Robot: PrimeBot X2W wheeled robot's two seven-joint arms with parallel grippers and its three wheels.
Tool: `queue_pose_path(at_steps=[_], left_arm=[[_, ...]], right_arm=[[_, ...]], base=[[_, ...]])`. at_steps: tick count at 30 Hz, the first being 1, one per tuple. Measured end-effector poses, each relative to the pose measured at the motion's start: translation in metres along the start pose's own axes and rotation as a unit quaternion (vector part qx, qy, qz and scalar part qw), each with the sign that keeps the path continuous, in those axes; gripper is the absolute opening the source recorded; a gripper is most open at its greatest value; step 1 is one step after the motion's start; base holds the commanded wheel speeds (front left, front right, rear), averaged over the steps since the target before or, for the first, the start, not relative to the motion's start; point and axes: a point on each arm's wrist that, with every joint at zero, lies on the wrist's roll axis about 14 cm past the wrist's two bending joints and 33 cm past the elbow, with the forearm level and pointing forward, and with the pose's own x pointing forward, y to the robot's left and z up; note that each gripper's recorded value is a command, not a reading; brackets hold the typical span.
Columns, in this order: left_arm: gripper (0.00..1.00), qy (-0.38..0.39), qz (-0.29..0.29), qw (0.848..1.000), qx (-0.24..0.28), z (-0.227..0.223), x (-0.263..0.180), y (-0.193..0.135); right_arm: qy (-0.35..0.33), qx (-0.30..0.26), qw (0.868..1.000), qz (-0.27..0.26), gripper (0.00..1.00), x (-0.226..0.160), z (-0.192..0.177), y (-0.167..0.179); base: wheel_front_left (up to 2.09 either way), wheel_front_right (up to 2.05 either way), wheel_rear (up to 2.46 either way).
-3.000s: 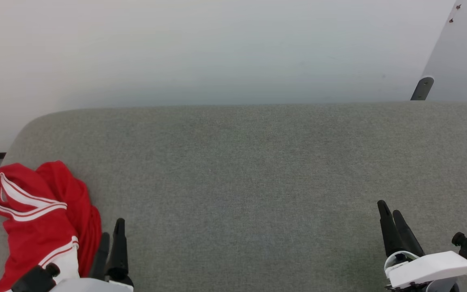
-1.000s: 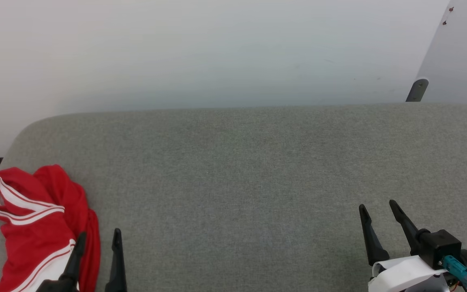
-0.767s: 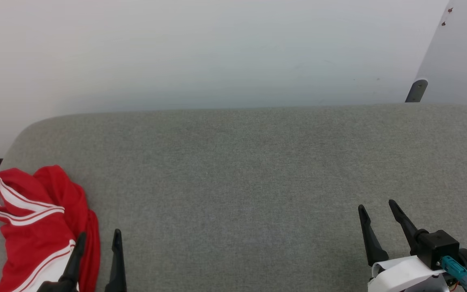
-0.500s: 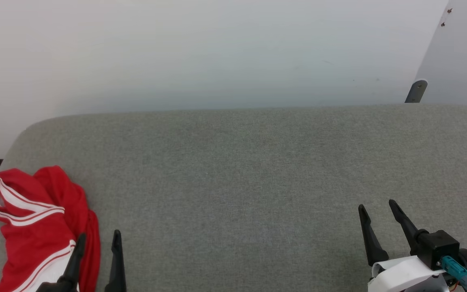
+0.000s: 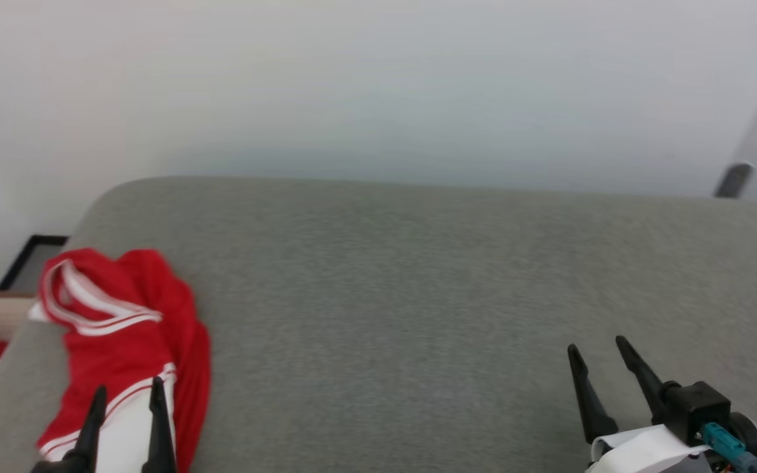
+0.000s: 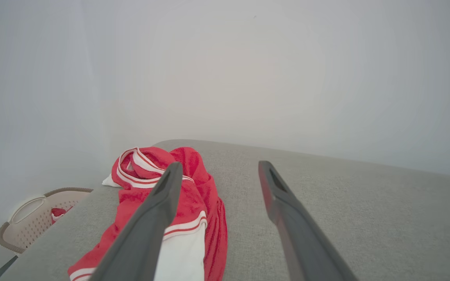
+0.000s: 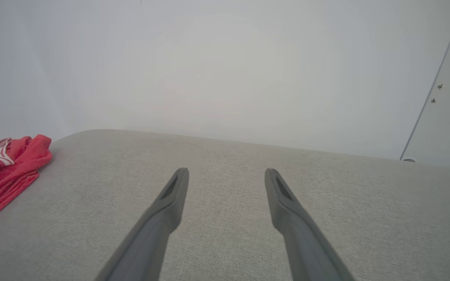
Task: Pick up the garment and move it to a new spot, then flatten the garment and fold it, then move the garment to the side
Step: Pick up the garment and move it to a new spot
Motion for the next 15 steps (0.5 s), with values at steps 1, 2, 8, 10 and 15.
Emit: queue_pose_path(at_steps=[1, 2, 8, 10, 15], left_arm=[[1.00, 0.000, 0.011, 1.000, 0.002, 0.002, -0.003, 0.008], [1.00, -0.003, 0.022, 1.000, 0.004, 0.004, -0.007, 0.014], [1.00, -0.013, 0.079, 0.997, 0.018, 0.021, -0.033, 0.054], [1.00, -0.017, 0.099, 0.995, 0.022, 0.026, -0.044, 0.067], [1.00, -0.042, 0.159, 0.986, 0.021, 0.044, -0.074, 0.101]], right_arm=[[0.002, 0.003, 1.000, 0.010, 1.00, 0.002, -0.001, 0.007], [0.003, 0.005, 1.000, 0.021, 1.00, 0.005, -0.002, 0.014], [0.010, 0.015, 0.995, 0.095, 1.00, 0.019, -0.005, 0.065], [0.012, 0.018, 0.993, 0.120, 1.00, 0.022, -0.006, 0.082], [0.001, 0.018, 0.981, 0.195, 1.00, 0.036, 0.005, 0.134]], base=[[0.00, 0.00, 0.00], [0.00, 0.00, 0.00], [0.00, 0.00, 0.00], [0.00, 0.00, 0.00], [0.00, 0.00, 0.00]])
